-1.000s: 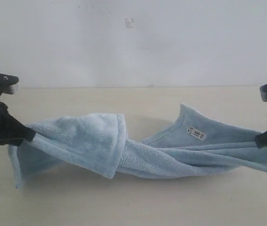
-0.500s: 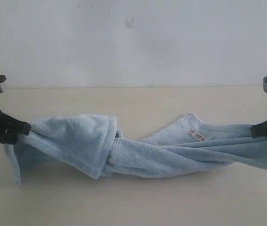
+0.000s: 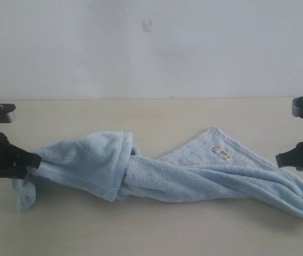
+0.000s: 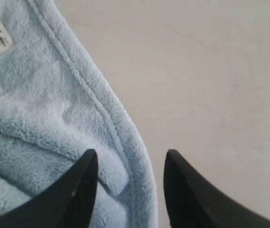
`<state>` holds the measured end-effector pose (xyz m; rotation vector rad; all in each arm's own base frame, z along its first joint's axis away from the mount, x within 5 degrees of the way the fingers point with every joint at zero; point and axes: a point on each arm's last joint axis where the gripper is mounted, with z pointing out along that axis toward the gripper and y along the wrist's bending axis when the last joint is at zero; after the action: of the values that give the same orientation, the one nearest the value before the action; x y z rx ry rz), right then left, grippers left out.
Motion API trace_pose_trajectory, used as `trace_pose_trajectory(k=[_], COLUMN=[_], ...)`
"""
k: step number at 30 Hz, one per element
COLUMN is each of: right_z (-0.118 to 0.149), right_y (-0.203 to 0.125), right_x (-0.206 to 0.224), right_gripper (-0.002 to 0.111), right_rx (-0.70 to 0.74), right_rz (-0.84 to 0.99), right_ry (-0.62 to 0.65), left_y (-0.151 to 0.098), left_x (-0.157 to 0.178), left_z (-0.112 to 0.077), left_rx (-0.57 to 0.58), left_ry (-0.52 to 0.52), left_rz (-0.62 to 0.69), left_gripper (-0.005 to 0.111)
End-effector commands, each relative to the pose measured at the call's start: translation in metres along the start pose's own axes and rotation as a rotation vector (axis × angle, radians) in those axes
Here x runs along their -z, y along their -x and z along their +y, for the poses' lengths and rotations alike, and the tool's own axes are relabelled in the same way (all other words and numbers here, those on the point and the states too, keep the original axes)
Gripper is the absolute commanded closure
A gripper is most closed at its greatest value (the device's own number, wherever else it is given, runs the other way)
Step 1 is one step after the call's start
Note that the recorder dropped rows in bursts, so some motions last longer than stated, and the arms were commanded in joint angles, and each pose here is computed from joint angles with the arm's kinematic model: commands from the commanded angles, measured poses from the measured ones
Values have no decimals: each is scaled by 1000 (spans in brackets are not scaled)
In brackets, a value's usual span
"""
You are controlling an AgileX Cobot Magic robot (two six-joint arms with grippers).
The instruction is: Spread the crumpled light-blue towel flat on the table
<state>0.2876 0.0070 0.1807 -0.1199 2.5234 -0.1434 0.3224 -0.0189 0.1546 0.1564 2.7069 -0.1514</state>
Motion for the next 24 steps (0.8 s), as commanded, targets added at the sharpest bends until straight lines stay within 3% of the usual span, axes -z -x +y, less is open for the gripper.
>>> trace_pose_trajectory(k=[1, 5, 9, 16, 19, 21, 24], right_z=[-1, 0, 0, 9, 22, 34, 54], right_y=[5, 7, 7, 8, 9, 9, 1], right_x=[2, 2, 2, 3, 5, 7, 10], right_gripper=[65, 65, 65, 65, 65, 65, 65], right_rx=[-4, -38, -44, -28, 21, 106, 272], right_rz=[-59, -87, -87, -90, -102, -99, -40], right_ry=[17, 30, 30, 47, 77, 96, 108], left_y=[7, 6, 5, 28, 41, 45, 38], left_x=[2, 2, 2, 39, 72, 88, 90], left_z=[0, -3, -4, -12, -25, -42, -78], left_rx=[33, 110, 81, 50, 84, -26, -342], left_ry=[-8, -50, -59, -108, -216, -319, -478], left_rz=[-37, -25, -19, -69, -98, -154, -214], left_gripper=[90, 62, 42, 39, 39, 40, 41])
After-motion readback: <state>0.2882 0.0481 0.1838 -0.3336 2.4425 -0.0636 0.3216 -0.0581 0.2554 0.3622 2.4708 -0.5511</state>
